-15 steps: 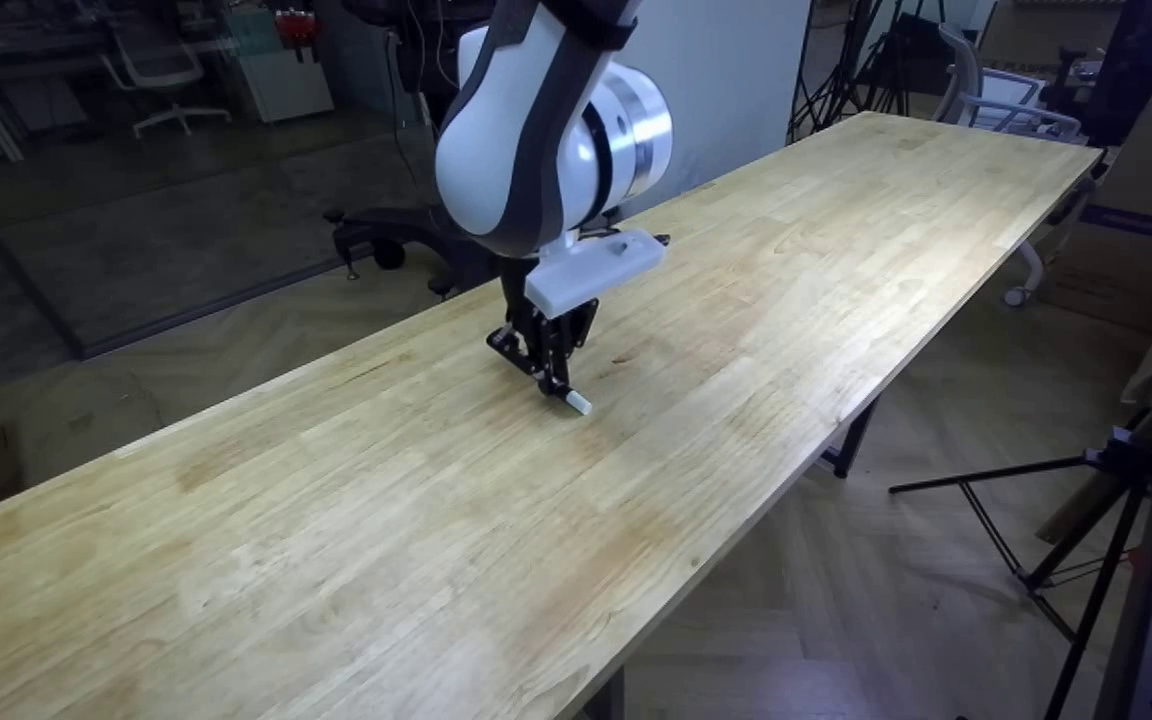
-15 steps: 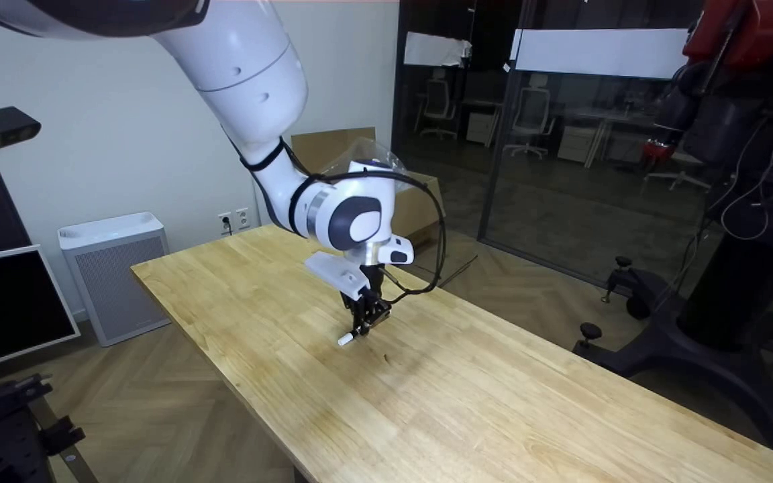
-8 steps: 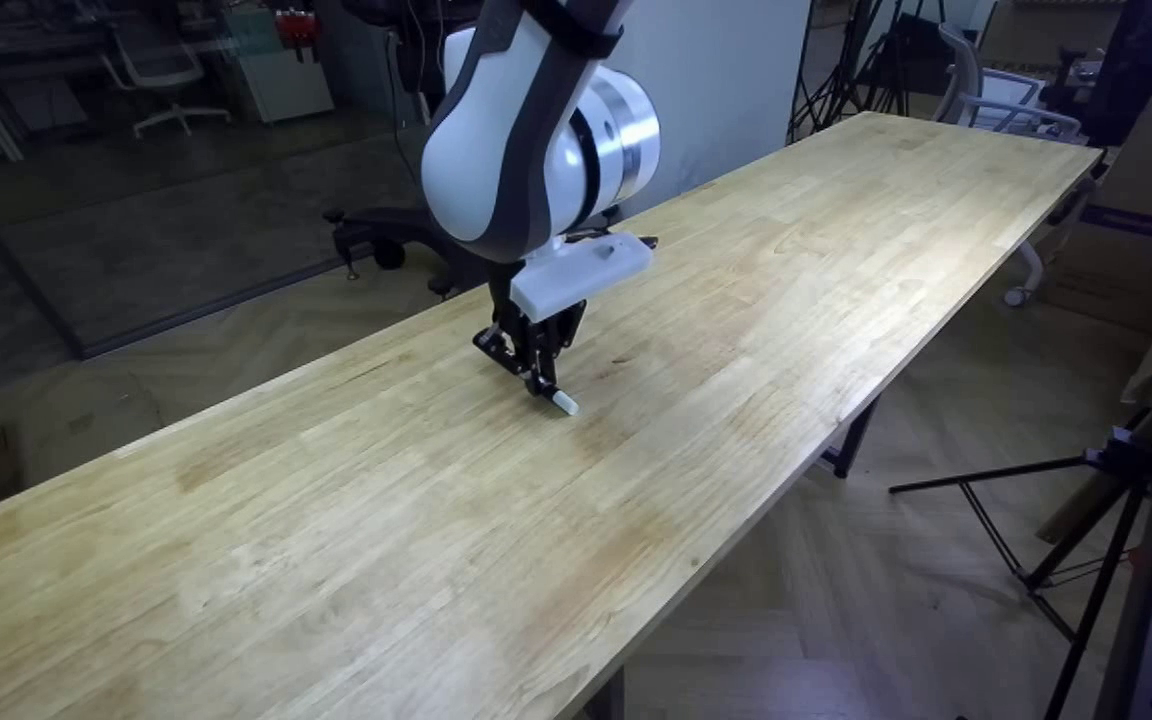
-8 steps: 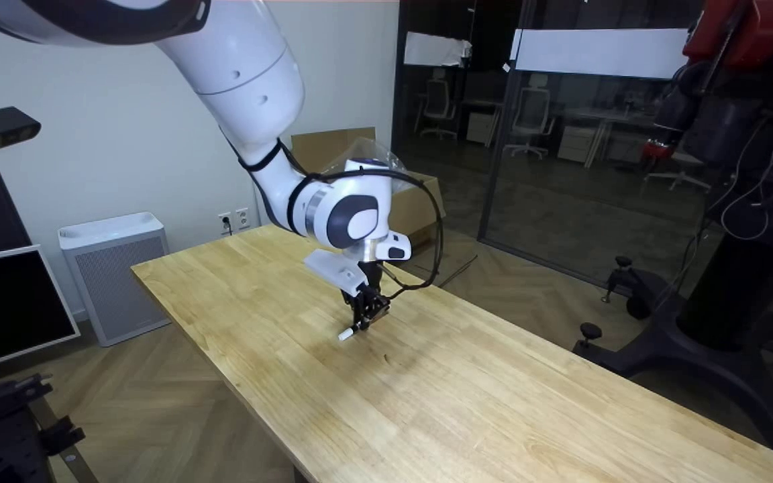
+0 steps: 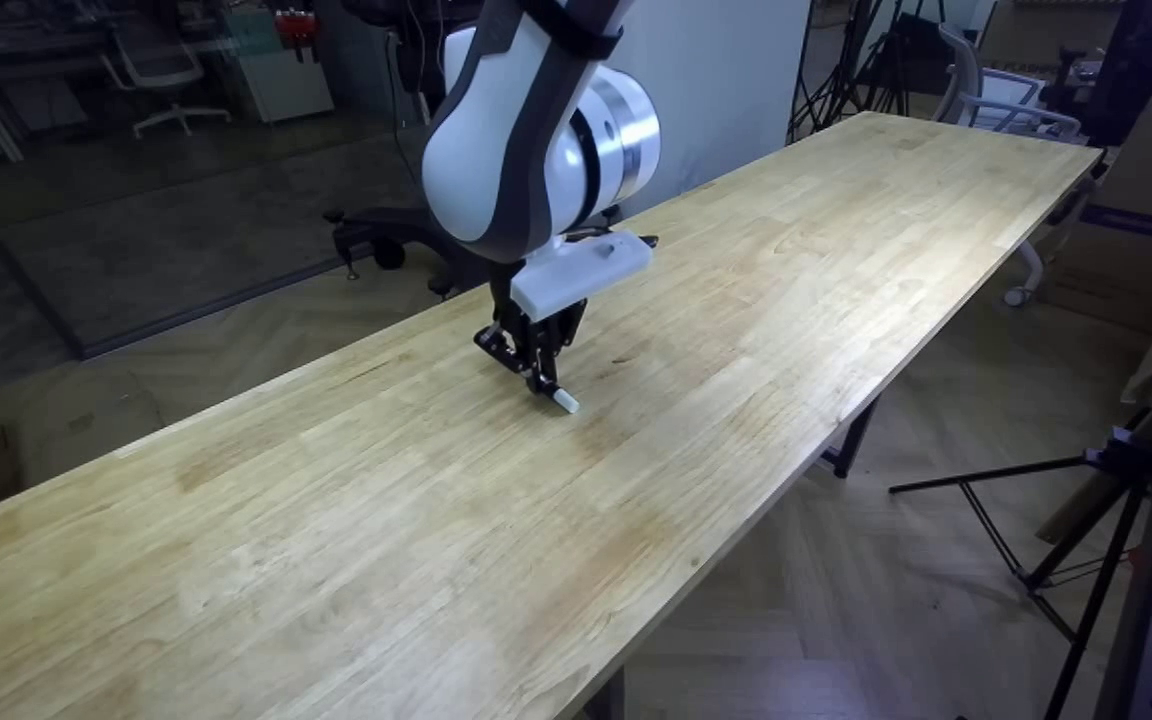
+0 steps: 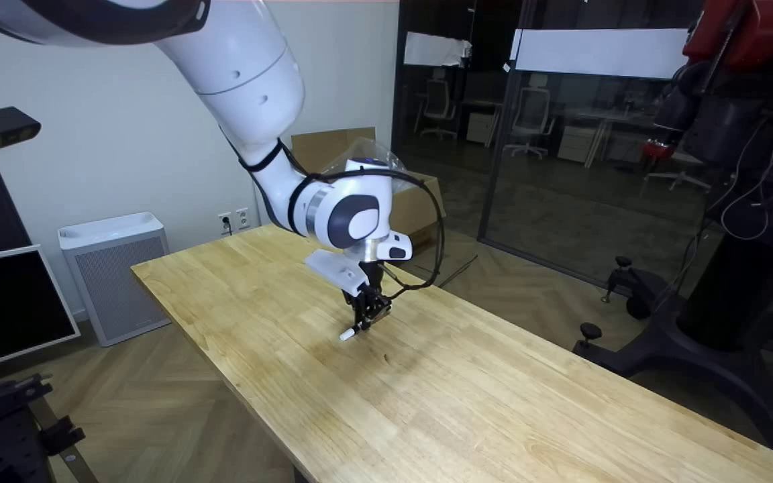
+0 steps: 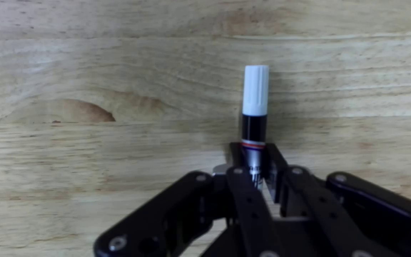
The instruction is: Move the marker to the left
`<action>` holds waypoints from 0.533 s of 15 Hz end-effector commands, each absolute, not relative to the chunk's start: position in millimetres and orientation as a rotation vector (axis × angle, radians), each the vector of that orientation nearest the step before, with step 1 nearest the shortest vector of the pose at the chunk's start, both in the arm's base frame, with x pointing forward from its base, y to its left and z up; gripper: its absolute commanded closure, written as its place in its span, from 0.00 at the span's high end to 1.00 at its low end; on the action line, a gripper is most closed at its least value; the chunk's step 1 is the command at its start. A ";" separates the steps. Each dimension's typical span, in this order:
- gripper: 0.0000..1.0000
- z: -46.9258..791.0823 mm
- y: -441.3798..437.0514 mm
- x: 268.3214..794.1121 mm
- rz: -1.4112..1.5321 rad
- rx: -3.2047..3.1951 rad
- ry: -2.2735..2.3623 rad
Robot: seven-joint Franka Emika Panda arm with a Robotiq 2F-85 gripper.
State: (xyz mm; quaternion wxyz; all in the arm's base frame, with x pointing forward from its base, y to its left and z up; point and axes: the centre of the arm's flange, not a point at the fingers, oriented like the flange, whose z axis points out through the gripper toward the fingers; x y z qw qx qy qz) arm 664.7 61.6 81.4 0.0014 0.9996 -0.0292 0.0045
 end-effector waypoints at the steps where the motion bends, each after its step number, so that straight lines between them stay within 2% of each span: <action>1: 0.04 84.3 63.3 672.8 0.026 3.126 -0.143; 2: 0.04 85.3 63.0 672.8 0.027 3.127 -0.147; 3: 0.43 86.4 62.8 672.6 0.027 3.126 -0.153; 5: 0.48 89.9 62.8 672.1 0.027 3.125 -0.161; 8: 0.70 95.8 63.3 670.8 0.021 3.125 -0.174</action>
